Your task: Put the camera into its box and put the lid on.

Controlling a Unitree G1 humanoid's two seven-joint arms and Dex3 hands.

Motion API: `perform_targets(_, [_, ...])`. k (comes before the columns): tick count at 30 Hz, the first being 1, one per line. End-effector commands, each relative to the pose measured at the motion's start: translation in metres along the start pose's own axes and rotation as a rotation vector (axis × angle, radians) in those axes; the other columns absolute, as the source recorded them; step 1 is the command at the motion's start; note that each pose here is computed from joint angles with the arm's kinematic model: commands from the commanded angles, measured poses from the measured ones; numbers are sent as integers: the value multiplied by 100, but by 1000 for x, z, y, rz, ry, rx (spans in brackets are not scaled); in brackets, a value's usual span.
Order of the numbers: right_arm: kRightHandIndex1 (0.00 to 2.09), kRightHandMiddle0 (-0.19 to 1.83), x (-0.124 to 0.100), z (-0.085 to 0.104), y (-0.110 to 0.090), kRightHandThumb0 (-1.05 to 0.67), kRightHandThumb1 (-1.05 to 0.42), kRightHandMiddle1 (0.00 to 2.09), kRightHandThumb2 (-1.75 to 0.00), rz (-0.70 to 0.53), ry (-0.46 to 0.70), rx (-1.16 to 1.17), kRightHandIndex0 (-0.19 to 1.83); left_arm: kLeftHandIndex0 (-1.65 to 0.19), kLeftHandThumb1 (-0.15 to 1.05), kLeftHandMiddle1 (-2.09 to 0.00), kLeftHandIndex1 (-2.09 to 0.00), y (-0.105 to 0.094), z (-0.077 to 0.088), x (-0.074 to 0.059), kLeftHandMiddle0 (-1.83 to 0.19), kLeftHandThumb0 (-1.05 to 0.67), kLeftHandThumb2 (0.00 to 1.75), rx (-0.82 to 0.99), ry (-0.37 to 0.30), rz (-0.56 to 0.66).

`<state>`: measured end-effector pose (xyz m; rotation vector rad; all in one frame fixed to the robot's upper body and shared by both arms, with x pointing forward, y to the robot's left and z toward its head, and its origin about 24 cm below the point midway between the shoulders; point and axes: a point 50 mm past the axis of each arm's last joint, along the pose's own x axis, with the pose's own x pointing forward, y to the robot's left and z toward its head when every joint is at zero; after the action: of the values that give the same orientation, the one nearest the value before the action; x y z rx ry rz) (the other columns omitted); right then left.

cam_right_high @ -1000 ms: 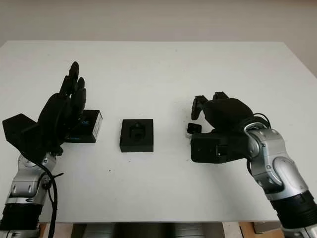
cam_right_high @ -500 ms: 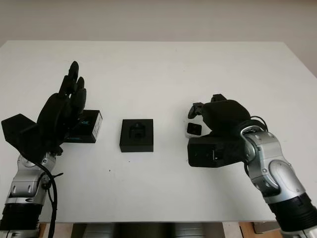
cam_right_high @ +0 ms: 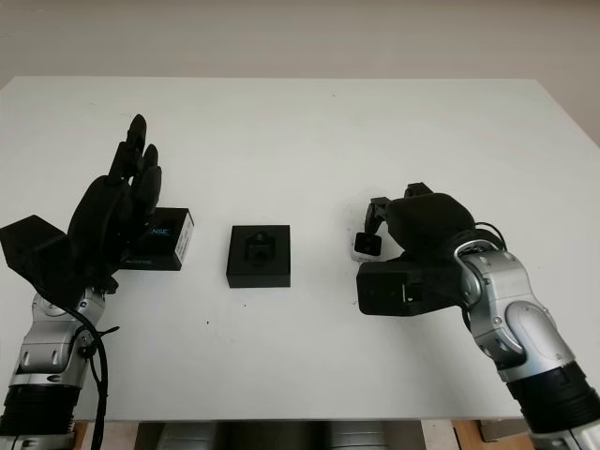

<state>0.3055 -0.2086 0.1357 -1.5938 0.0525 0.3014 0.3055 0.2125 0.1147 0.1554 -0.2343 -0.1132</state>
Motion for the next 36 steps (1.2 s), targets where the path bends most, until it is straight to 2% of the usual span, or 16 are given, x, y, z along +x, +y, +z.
perform_targets(1, [147, 12, 1, 0, -3, -71, -98, 116, -5, -20, -7, -7, 3, 19, 105, 0, 0, 2, 1, -1, 19, -83, 52, 5, -2, 0])
perform_targets(3, [159, 9, 1, -1, -3, -70, -97, 128, -5, -23, -10, -1, 1, 19, 105, 0, 0, 2, 1, -1, 19, -83, 51, 1, -1, 0])
perform_targets(5, [157, 4, 1, -1, -2, -69, -98, 132, -6, -13, -9, 1, -2, 19, 105, 0, 0, 2, 1, -1, 19, -83, 51, 2, -3, -1])
perform_targets(6, [148, 8, 1, -1, -1, -68, -99, 120, -6, -8, -8, 8, 0, 19, 105, 0, 0, 2, 1, -1, 19, -83, 51, 6, -5, -1])
perform_targets(7, [131, 17, 1, -1, -1, -67, -99, 98, -5, -5, -8, 13, 7, 19, 105, 0, 0, 2, 1, -1, 19, -83, 51, 8, -6, -1])
perform_targets(9, [115, 24, 1, 0, 1, -66, -100, 78, -5, 1, -7, 12, 13, 19, 105, 0, 0, 2, 1, -1, 19, -83, 52, 11, -3, -2])
perform_targets(11, [130, 17, 1, 0, 2, -66, -101, 92, -5, -1, -14, 11, 5, 19, 105, 0, 0, 2, 1, -2, 19, -83, 52, 13, 0, -3])
perform_targets(13, [163, -3, 2, 1, 3, -66, -102, 138, -6, -1, -21, 5, -8, 19, 105, 0, 0, 2, 1, -2, 19, -83, 52, 15, 1, 1])
perform_targets(14, [169, -6, 2, 2, 4, -67, -102, 146, -6, -3, -24, -2, -9, 19, 105, 0, 0, 3, 1, -2, 19, -84, 52, 13, 1, 1])
perform_targets(18, [171, -11, 3, 2, 6, -69, -103, 161, -5, -22, -33, -12, -6, 19, 105, 0, 0, 3, 0, -2, 19, -84, 51, 13, 4, 3])
perform_targets(21, [192, -15, 3, 3, 8, -69, -102, 186, -5, -37, -45, -24, -9, 19, 105, 0, 0, 3, 1, -2, 19, -85, 51, 17, 6, 1])
perform_targets(24, [202, -18, 3, 3, 9, -71, -103, 202, -5, -47, -39, -33, -11, 19, 105, 0, 0, 3, 1, -3, 19, -84, 51, 19, 5, 1])
perform_targets(26, [200, -16, 4, 4, 11, -70, -104, 204, -6, -58, -45, -48, -8, 19, 105, 0, 0, 3, 0, -3, 19, -85, 51, 18, 5, 3])
perform_targets(29, [185, -10, 4, 4, 12, -70, -105, 194, -9, -52, -41, -66, 2, 19, 105, 0, 0, 3, 0, -4, 19, -85, 50, 11, 5, 5])
perform_targets(34, [184, 1, 4, 4, 16, -67, -105, 194, -8, -96, -71, -74, 16, 19, 105, 0, 0, 4, 0, -4, 19, -86, 49, 11, 16, 14])
perform_targets(36, [184, 4, 5, 3, 19, -60, -105, 194, -11, -110, -75, -72, 17, 19, 105, 0, 0, 5, 0, -4, 19, -86, 50, 24, 21, 11])
